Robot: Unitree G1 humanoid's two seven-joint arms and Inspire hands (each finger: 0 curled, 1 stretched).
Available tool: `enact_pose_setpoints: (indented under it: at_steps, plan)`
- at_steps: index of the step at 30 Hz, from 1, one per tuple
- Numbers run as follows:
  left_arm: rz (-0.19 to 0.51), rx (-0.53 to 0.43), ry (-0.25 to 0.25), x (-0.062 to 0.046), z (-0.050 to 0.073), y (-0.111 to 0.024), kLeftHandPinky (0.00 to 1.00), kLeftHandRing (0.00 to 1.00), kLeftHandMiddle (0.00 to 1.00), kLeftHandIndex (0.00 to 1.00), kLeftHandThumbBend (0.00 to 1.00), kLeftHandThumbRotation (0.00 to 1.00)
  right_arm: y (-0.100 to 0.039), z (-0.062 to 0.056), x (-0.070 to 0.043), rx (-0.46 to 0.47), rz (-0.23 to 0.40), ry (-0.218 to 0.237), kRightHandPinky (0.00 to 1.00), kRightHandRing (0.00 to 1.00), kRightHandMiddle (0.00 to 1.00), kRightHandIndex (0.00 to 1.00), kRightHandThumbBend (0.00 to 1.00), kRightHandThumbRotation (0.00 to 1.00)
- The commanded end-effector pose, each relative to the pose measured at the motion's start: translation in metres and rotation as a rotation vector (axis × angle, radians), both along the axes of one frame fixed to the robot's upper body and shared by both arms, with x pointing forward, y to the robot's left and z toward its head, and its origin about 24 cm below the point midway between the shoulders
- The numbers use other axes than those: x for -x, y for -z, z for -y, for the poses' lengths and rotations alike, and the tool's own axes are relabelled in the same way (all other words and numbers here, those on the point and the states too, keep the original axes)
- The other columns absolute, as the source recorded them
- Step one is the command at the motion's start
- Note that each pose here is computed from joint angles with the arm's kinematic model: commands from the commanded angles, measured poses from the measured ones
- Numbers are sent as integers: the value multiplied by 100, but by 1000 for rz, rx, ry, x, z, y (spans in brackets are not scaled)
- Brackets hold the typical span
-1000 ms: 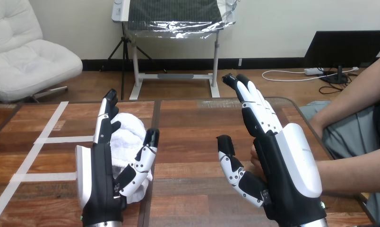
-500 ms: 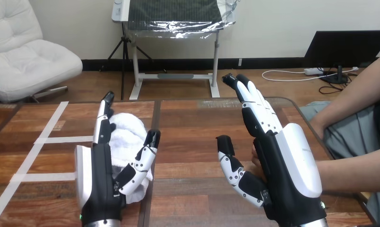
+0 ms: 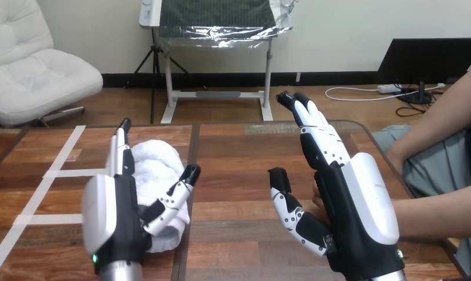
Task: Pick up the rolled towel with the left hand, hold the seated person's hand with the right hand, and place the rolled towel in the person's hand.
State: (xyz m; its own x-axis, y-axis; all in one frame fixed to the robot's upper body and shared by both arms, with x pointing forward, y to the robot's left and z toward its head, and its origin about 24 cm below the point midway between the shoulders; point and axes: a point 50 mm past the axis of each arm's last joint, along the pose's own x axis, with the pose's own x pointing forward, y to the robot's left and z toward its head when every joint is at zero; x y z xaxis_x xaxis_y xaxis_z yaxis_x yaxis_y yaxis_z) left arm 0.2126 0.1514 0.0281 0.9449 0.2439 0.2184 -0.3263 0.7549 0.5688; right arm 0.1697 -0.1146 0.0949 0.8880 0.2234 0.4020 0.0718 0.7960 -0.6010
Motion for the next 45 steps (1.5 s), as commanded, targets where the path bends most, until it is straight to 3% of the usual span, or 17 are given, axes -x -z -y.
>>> enact_pose_setpoints:
  at_steps: [1,11,24,37,45]
  plan:
    - [131,-105,-45,-27,-3,-36,81,91,95,96,82,64,-11,-1,-5,-22,56,7,100,100,100,97,8,0]
    - [62,-283,-139,-48,-10,-42,78,88,93,94,85,64,-11,0,-4,-12,47,9,100,100,100,97,9,0]
    - [-46,-413,-192,-70,-14,-47,83,89,93,95,87,69,-11,1,-4,-1,39,14,100,100,100,97,12,0]
    - [-144,-484,-203,-88,-14,-44,82,88,93,95,88,70,-12,3,-5,0,38,11,100,100,100,97,15,0]
    - [-202,-469,-178,-97,-14,-36,84,90,94,96,87,73,-12,4,-4,5,28,14,100,100,100,97,16,0]
